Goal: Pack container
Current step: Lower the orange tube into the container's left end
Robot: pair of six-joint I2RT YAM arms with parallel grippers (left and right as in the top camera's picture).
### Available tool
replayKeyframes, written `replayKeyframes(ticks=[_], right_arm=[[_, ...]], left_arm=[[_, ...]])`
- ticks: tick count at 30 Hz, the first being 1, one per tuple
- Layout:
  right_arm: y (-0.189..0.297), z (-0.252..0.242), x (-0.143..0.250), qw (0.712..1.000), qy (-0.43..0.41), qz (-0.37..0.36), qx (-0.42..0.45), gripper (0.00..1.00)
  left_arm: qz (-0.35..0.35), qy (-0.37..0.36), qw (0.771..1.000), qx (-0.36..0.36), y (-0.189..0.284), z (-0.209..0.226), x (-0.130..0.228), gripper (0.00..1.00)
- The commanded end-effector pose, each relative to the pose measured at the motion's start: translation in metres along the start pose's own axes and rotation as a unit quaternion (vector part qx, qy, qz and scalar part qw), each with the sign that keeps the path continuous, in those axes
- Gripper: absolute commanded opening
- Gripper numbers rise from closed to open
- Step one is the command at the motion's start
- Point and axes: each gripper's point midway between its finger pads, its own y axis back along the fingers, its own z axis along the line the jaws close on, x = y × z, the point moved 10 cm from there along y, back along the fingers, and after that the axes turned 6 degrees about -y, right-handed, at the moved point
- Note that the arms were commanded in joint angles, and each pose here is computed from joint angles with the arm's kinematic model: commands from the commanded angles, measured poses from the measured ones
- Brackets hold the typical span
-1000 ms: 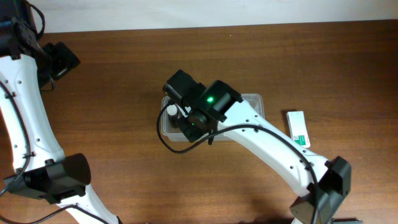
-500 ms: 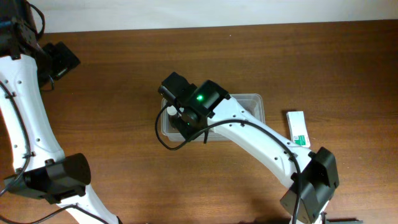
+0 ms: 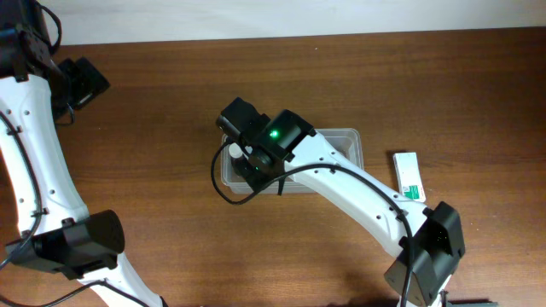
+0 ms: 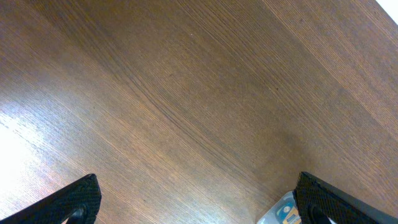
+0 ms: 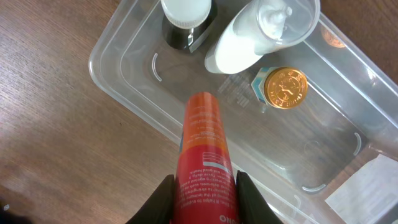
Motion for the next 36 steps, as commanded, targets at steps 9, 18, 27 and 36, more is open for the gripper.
replayKeyframes(ticks=[9, 18, 27, 36], right_arm=[[-0.021, 0.004, -0.003, 0.999, 0.031, 0.018, 0.014, 0.22], [-0.039, 0.006, -0.007, 0.998, 0.049, 0.03, 0.015, 0.22], [-0.052, 0.008, -0.008, 0.998, 0.055, 0.041, 0.014, 0.22], [-0.064, 0.014, -0.01, 0.996, 0.067, 0.049, -0.019, 0.22]], left_arm=[[-0.008, -0.006, 1.0, 0.004, 0.006, 0.002, 0.0, 1.0], [-0.008, -0.006, 1.0, 0.004, 0.006, 0.002, 0.0, 1.0], [-0.008, -0.006, 1.0, 0.004, 0.006, 0.002, 0.0, 1.0], [-0.008, -0.006, 1.0, 0.004, 0.006, 0.002, 0.0, 1.0]])
